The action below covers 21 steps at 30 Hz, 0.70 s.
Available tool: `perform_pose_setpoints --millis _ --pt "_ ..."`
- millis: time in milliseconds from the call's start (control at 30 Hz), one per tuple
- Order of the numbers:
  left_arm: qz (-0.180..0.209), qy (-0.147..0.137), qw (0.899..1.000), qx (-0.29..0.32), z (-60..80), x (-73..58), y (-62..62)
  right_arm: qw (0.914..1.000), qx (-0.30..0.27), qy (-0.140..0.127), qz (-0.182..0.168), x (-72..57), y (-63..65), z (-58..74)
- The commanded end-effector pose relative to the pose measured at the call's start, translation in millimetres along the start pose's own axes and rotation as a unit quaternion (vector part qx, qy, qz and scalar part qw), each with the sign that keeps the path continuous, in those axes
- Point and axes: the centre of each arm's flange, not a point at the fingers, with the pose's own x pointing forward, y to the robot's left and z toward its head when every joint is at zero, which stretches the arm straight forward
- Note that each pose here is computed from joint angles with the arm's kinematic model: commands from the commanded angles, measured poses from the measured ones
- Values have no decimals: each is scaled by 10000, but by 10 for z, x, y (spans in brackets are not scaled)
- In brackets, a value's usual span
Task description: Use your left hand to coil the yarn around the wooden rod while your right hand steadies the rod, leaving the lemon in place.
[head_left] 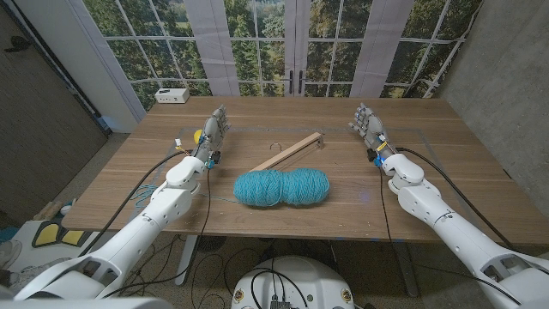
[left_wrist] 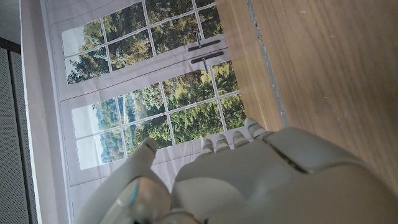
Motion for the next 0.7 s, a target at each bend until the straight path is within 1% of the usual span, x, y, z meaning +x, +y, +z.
perform_pose_setpoints --millis 33,167,200,233,267,333,400,433,467,567,633,700 --pt "-14 -242 9955 913 154 -94 -63 9993 -369 17 95 34 53 57" --pt "38 -243 9907 1341 244 -137 -83 9984 -545 88 152 54 85 106" --pt "39 -318 9877 1532 278 -153 -91 9979 -611 115 158 59 94 118" --pt "84 -369 9865 1596 295 -166 -98 9973 -706 144 166 63 105 133" --pt "89 -371 9864 1600 295 -167 -98 9972 -710 150 162 63 105 133" --pt "135 -462 9815 1855 354 -200 -118 9948 -974 196 219 79 142 179" --pt "144 -462 9773 2064 385 -218 -125 9928 -1142 236 258 91 166 212" --pt "105 -543 9759 2109 398 -222 -129 9919 -1211 250 297 98 177 227" --pt "30 -494 9744 2195 417 -228 -136 9910 -1266 265 340 105 189 241" --pt "52 -485 9675 2481 449 -261 -159 9888 -1406 293 412 115 228 278" --pt "-89 -486 9631 2646 469 -267 -167 9867 -1531 310 449 120 256 305" --pt "-60 -485 9568 2867 499 -295 -191 9844 -1661 325 489 123 284 331"
